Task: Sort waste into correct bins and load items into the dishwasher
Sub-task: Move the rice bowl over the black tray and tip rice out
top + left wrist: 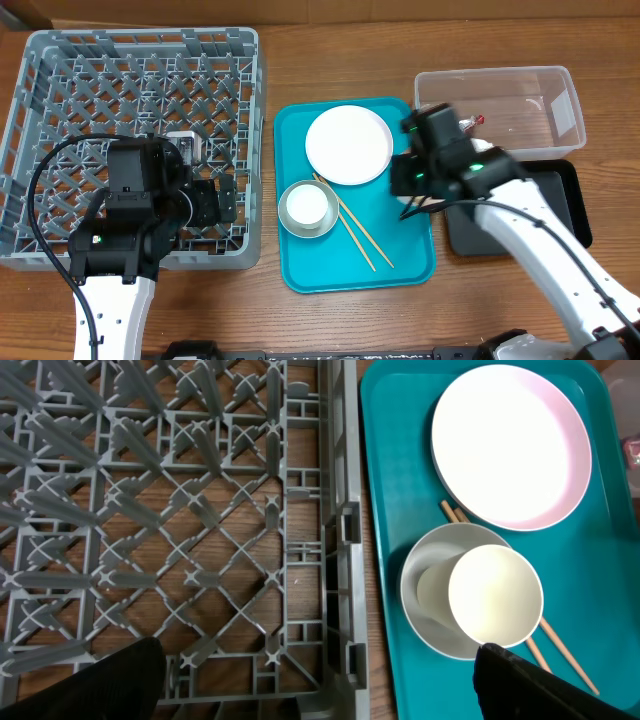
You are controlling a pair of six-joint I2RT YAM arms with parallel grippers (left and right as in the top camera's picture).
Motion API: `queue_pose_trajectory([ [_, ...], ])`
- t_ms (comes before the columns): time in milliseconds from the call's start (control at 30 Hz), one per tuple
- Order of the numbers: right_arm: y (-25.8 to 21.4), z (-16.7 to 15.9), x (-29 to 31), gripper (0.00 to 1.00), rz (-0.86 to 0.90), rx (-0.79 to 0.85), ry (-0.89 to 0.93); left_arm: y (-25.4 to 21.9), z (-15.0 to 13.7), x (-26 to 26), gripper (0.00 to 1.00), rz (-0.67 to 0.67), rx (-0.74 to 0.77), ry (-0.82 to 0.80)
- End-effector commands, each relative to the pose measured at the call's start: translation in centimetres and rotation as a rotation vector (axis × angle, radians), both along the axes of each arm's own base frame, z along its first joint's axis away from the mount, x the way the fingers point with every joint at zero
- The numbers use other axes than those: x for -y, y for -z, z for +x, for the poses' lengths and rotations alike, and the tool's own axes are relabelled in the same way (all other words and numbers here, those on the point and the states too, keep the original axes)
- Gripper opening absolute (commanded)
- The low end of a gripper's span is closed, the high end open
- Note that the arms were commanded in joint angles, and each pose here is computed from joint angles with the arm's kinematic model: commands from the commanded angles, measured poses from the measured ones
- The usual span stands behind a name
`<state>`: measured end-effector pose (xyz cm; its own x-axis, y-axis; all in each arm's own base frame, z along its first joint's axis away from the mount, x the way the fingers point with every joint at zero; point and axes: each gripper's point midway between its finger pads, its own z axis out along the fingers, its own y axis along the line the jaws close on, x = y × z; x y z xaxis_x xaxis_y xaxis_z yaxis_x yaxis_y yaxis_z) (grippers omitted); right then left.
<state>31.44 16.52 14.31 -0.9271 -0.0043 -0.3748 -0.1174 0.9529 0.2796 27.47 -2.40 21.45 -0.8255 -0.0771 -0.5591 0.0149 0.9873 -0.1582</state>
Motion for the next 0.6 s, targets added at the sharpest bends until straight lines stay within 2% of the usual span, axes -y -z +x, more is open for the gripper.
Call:
queue_pose_trajectory([
  [0,-2.5,1.1,2.1,0.04,0.147,-0.007,0.071,-0.8,0.3,0.3,1.0,-0.015,0.018,-0.002],
  [200,-3.3,2.0,6.2,0.04,0.297,-0.035,0.13,-0.8,0.3,0.3,1.0,-0.015,0.018,-0.002],
  [367,-3.3,1.9,9.5,0.04,0.34,-0.05,0.188,-0.8,0.3,0.3,1.0,-0.015,0.017,-0.002],
  [567,-3.7,1.2,11.0,0.04,0.496,-0.05,0.183,-0.8,0.3,0.3,1.0,-0.015,0.017,-0.002],
])
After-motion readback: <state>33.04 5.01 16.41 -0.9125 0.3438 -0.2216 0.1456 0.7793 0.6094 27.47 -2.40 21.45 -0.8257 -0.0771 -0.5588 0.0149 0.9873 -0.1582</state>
